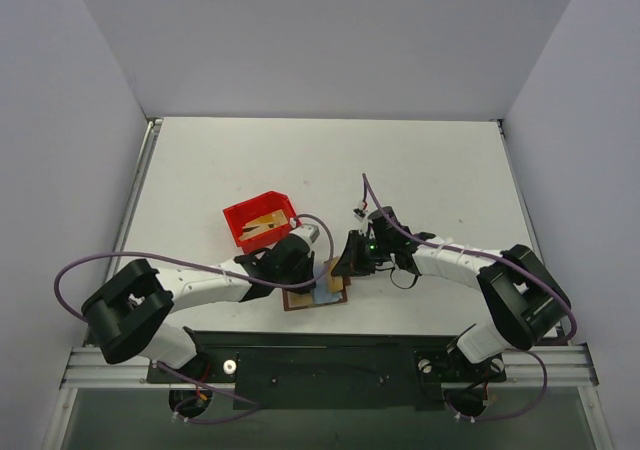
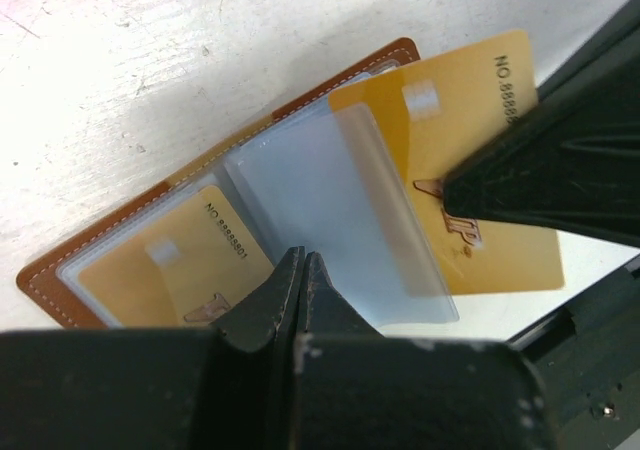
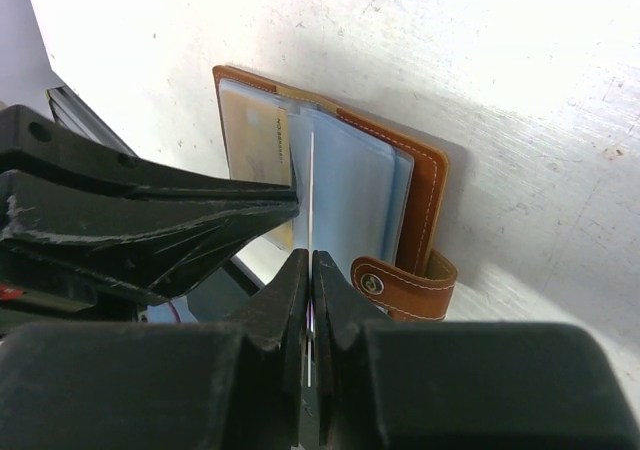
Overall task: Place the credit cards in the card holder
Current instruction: Insert the credit card into the card holder.
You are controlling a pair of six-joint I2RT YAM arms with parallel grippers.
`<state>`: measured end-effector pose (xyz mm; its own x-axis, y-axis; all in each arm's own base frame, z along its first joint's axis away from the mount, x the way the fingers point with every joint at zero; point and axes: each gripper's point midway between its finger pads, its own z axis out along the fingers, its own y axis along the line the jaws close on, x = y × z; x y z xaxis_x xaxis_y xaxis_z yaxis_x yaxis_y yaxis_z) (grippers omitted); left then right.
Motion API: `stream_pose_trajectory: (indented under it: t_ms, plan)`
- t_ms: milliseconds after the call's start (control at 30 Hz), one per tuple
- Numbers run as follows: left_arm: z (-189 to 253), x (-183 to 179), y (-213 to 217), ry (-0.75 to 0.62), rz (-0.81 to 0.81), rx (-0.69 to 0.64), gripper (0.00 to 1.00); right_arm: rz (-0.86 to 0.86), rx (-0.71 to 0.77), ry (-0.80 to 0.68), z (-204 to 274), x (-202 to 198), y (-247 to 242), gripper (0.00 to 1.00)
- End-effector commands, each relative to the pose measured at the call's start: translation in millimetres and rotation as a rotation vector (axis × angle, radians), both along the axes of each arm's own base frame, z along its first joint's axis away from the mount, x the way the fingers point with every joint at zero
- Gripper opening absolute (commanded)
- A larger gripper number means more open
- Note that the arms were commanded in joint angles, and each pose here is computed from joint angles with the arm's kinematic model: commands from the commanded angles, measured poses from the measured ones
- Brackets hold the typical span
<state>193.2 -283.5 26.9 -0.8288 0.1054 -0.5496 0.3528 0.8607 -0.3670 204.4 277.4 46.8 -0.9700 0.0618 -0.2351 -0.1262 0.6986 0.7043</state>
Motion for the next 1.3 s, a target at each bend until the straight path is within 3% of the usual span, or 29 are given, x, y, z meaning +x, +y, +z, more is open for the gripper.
stream_pose_trajectory:
  t_ms: [0, 300, 600, 767, 1267]
  plan:
    - [26.1, 2.0, -1.9, -0.045, -0.013, -0.03, 0.0, 0.01, 0.037, -0.004, 3.1, 0.8, 6.0, 0.0]
    - [43.0, 6.7, 3.5, -0.07, 0.021, -0.054, 0.0, 0.028, 0.058, 0.014, 2.6, -3.0, 13.0, 0.0]
    - [69.4, 21.8, 37.2, -0.115, 0.14, -0.115, 0.0, 0.05, 0.092, -0.016, 20.1, -5.8, 24.9, 0.0]
    - [64.1, 25.2, 58.2, -0.098, 0.192, -0.091, 0.0, 0.081, 0.095, -0.005, 19.9, -11.6, 36.8, 0.0]
    - [53.6, 18.5, 68.3, -0.072, 0.214, -0.081, 0.0, 0.113, 0.07, 0.023, 5.8, -12.5, 65.2, 0.0]
